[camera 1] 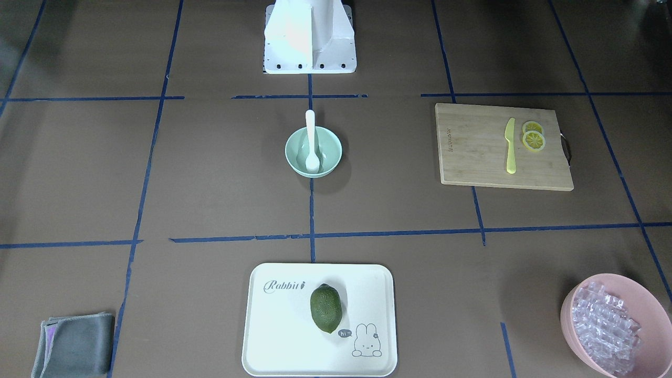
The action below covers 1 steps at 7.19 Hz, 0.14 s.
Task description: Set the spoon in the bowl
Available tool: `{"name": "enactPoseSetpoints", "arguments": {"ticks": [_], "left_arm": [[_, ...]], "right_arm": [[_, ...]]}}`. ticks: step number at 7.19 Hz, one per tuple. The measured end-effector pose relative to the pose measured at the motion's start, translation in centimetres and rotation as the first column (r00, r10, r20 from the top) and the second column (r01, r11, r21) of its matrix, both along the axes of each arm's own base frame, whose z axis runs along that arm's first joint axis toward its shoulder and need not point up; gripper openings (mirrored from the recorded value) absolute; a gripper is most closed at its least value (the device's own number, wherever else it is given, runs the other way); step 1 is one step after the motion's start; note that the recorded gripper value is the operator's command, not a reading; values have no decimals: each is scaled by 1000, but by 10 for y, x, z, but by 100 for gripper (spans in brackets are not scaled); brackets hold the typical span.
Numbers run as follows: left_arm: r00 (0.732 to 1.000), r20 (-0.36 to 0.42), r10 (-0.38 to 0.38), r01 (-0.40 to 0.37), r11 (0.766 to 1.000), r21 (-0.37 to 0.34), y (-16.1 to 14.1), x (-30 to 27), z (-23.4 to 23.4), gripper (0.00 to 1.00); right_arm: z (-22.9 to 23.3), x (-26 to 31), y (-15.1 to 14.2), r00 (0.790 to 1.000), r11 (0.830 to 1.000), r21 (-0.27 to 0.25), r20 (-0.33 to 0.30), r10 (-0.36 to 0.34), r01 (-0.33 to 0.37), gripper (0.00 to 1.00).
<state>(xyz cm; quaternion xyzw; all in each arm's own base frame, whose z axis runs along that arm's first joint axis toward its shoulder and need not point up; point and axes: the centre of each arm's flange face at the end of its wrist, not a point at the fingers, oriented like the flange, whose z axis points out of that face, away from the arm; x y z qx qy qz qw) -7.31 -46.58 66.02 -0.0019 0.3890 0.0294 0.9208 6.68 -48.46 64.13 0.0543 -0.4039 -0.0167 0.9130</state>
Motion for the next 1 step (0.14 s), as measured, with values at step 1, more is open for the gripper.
{"name": "enactPoseSetpoints", "arguments": {"ticks": [1], "left_arm": [[1000, 0, 0, 0, 1000, 5, 0, 0, 0, 100]], "right_arm": [[0, 0, 0, 1000, 1000, 1, 0, 0, 0, 100]]}}
